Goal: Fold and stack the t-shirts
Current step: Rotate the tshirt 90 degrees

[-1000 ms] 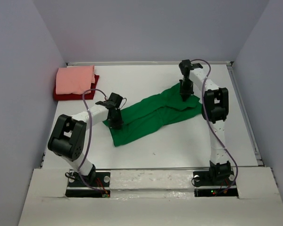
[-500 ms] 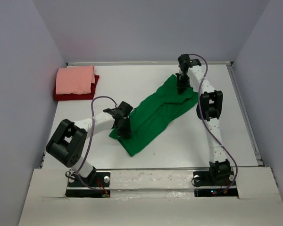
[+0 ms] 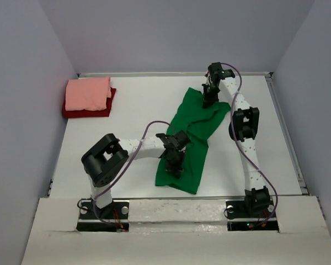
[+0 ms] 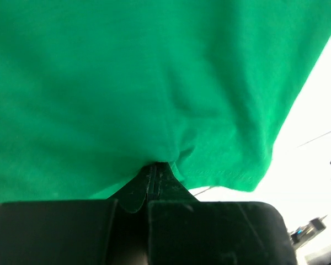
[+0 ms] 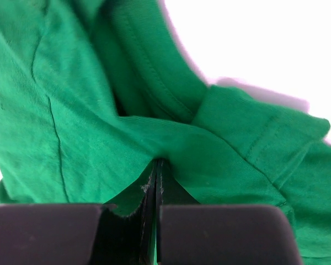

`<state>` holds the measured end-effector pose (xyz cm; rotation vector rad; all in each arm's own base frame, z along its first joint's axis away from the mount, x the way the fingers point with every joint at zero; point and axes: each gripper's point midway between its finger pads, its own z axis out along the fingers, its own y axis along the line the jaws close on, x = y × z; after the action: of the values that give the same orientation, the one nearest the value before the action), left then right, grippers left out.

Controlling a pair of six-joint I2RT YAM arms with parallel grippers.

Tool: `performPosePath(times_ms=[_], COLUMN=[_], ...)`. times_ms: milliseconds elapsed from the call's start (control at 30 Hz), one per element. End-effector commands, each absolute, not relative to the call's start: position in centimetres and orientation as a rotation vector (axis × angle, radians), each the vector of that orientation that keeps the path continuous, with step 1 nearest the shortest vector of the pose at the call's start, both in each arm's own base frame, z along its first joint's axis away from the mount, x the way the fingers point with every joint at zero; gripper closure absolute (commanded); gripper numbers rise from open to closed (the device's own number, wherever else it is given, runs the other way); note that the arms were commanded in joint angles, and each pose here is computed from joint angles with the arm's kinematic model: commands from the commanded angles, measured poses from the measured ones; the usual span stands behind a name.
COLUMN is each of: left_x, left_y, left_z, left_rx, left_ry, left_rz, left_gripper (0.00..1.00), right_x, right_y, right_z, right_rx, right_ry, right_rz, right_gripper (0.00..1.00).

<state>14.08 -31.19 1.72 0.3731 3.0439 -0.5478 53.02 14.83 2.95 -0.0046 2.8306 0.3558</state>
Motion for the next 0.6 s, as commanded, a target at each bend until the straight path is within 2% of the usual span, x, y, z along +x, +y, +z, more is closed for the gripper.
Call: performPosePath(times_ms=[0,233,367,433,500,567], left_x=[11.3,10.1,12.4,13.6,14.7,15.5], left_y=[-32.2,-33.1,-32.6,-32.7,-32.5,-32.6], left_z=[0.5,1.0,2.5,4.1,5.2,5.9], left_rx=[0.582,0.663,0.603,0.560,0.519,0.500], left_ry=[3.111,3.101,2.987,2.920,2.869,2.832], left_rz=[-0.469,-0.536,-0.430,-0.423,-0.376,-0.363], left_gripper=[1.00,1.00,1.00,0.95,0.91,0.88], right_x=[53.5,54.8,55.5,55.8,56.2,56.5], right_y=[16.4,15.4,15.1,14.9,15.0,15.2], right_z=[-0.5,1.1,2.8,3.5,5.0,6.1], right_rx=[-0.057,-0.049,-0.049,-0.041,-0.057,-0.072], right_ry=[2.839,2.779,2.738,2.718,2.679,2.650], right_rz=[0.427,0.451,0.460,0.441,0.448,0.459], right_gripper=[1.00,1.00,1.00,1.00,0.91,0.89])
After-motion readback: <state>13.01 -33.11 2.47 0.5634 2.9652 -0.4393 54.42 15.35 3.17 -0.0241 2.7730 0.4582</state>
